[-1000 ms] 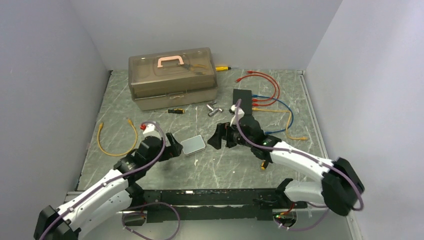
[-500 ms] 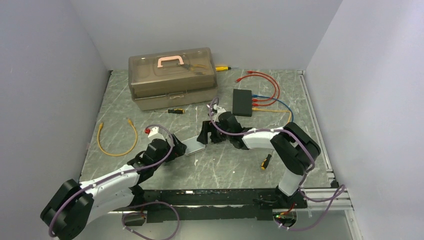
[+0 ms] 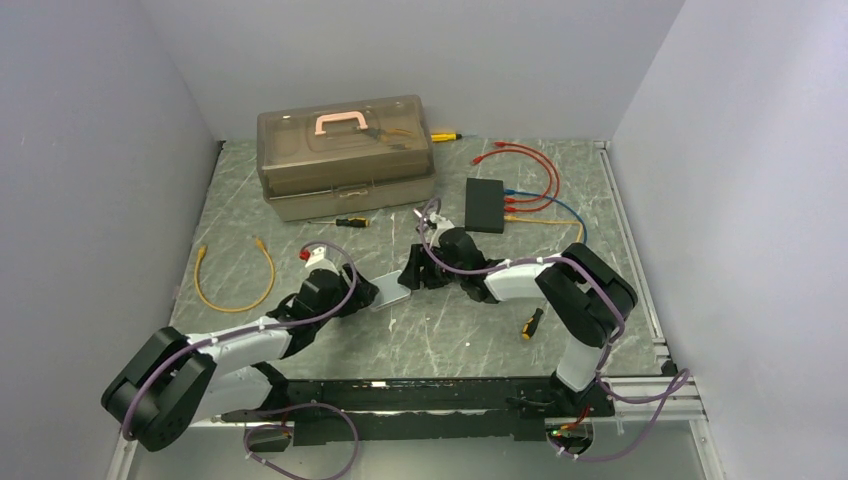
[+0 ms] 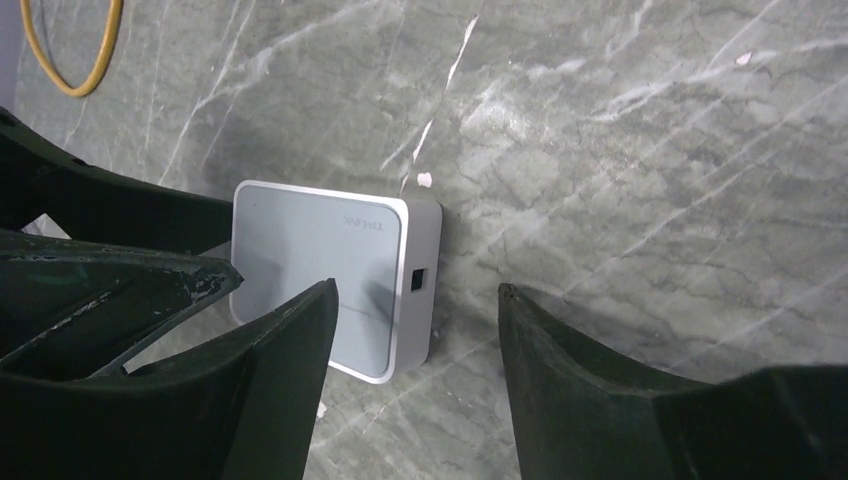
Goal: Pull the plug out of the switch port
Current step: Move the switch port to the center of the board.
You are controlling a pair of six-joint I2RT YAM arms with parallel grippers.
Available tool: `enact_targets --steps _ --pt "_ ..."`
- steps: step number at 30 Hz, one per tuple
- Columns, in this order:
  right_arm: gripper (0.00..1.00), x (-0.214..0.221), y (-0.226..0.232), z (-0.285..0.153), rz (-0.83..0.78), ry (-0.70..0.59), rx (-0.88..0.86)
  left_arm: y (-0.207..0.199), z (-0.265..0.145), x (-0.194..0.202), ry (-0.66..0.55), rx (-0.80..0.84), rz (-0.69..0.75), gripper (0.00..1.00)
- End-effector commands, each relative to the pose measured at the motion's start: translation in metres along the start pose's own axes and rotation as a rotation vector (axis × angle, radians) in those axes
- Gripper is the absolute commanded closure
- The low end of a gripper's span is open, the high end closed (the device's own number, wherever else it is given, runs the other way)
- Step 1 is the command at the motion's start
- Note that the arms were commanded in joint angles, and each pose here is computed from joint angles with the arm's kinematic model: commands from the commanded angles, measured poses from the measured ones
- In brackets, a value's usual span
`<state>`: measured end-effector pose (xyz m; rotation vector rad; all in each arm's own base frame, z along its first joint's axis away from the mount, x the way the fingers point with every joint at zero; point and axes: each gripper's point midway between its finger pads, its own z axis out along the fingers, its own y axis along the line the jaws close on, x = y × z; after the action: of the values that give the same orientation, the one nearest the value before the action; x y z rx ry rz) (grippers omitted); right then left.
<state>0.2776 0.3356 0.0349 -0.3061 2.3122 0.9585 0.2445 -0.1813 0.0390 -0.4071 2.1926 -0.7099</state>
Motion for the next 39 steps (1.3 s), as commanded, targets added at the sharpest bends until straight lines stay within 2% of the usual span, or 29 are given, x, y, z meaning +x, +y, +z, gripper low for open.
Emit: enact_targets --steps 1,7,11,19,24,32,39 --pt "0.39 0.006 0.000 -0.004 0.018 -0.006 -0.025 -0.016 0.005 0.003 0.041 0.055 0.016 0.33" --pt "0.48 0.009 0.002 -0.005 0.023 0.000 -0.037 -0.021 0.011 0.005 0.058 0.073 0.017 0.54" --pt "0.51 0.011 0.006 -0.005 0.041 0.005 -0.054 -0.023 0.013 0.003 0.058 0.070 0.033 0.59" --pt "0.64 0.014 0.006 -0.001 0.102 0.005 -0.055 -0.034 0.024 -0.011 0.046 0.074 0.052 0.62" --pt "0.69 0.007 0.002 0.003 0.136 -0.021 -0.029 -0.040 0.036 -0.021 0.031 0.065 0.057 0.62" --pt "0.70 -0.006 -0.019 0.023 0.220 -0.030 -0.003 -0.042 0.068 -0.042 0.024 0.018 0.050 0.61" --pt "0.70 -0.030 -0.038 0.040 0.234 -0.049 0.033 -0.032 0.090 -0.060 0.003 -0.014 0.015 0.60"
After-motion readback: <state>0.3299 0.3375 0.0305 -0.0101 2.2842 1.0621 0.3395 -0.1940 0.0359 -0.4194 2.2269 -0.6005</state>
